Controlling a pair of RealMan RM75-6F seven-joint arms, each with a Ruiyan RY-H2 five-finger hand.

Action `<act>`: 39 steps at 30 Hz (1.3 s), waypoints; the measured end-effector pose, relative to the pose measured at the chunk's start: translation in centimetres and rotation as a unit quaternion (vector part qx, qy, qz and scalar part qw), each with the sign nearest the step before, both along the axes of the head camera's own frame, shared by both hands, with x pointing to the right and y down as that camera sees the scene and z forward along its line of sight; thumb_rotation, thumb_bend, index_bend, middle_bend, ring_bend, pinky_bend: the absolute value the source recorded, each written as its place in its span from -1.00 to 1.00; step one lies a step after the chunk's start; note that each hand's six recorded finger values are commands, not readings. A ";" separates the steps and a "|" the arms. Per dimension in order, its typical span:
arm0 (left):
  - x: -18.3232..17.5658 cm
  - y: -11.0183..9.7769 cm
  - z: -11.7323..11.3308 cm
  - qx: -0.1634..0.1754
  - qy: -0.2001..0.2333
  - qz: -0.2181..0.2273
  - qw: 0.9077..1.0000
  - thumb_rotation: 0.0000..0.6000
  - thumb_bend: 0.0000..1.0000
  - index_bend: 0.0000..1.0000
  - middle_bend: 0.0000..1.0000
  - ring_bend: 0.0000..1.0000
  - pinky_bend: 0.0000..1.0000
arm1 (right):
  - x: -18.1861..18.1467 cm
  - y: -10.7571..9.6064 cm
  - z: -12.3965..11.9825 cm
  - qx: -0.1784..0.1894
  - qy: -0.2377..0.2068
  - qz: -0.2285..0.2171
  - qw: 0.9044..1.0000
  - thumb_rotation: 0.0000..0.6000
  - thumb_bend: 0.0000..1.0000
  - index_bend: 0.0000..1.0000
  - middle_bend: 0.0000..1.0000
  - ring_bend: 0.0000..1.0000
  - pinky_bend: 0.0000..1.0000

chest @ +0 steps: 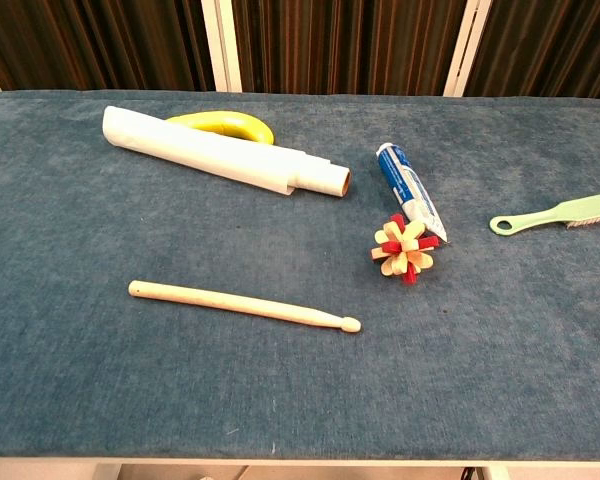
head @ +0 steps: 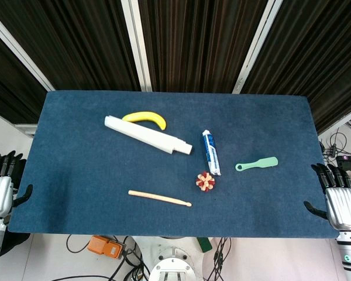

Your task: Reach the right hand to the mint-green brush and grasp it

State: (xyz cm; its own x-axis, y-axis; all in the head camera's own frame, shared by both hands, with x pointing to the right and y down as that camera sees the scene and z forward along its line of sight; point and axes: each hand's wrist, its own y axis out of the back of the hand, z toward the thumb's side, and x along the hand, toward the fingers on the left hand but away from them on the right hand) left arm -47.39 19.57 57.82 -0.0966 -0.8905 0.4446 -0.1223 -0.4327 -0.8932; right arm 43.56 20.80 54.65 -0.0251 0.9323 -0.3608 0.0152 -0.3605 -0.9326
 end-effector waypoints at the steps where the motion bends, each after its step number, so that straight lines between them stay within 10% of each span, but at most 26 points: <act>1: 0.0 0.0 0.0 0.000 0.000 -0.001 1.000 1.00 -0.35 -0.82 -1.00 -1.00 -0.90 | 0.1 0.0 0.0 0.000 0.001 0.002 1.000 1.00 -0.44 -0.65 -0.62 -0.72 -0.71; 23: 0.0 0.5 -0.5 0.006 0.010 -0.016 1.000 1.00 -0.35 -0.82 -1.00 -1.00 -0.90 | 1.3 -2.0 1.3 -0.006 -0.010 0.013 1.000 1.00 -0.44 -0.39 -0.62 -0.72 -0.71; 39: -0.3 0.5 -0.7 0.006 0.014 -0.029 0.999 1.00 -0.35 -0.82 -1.00 -1.00 -0.90 | -4.7 -13.2 9.7 -0.127 0.002 -0.099 0.987 1.00 -0.02 -0.17 -0.62 -0.72 -0.74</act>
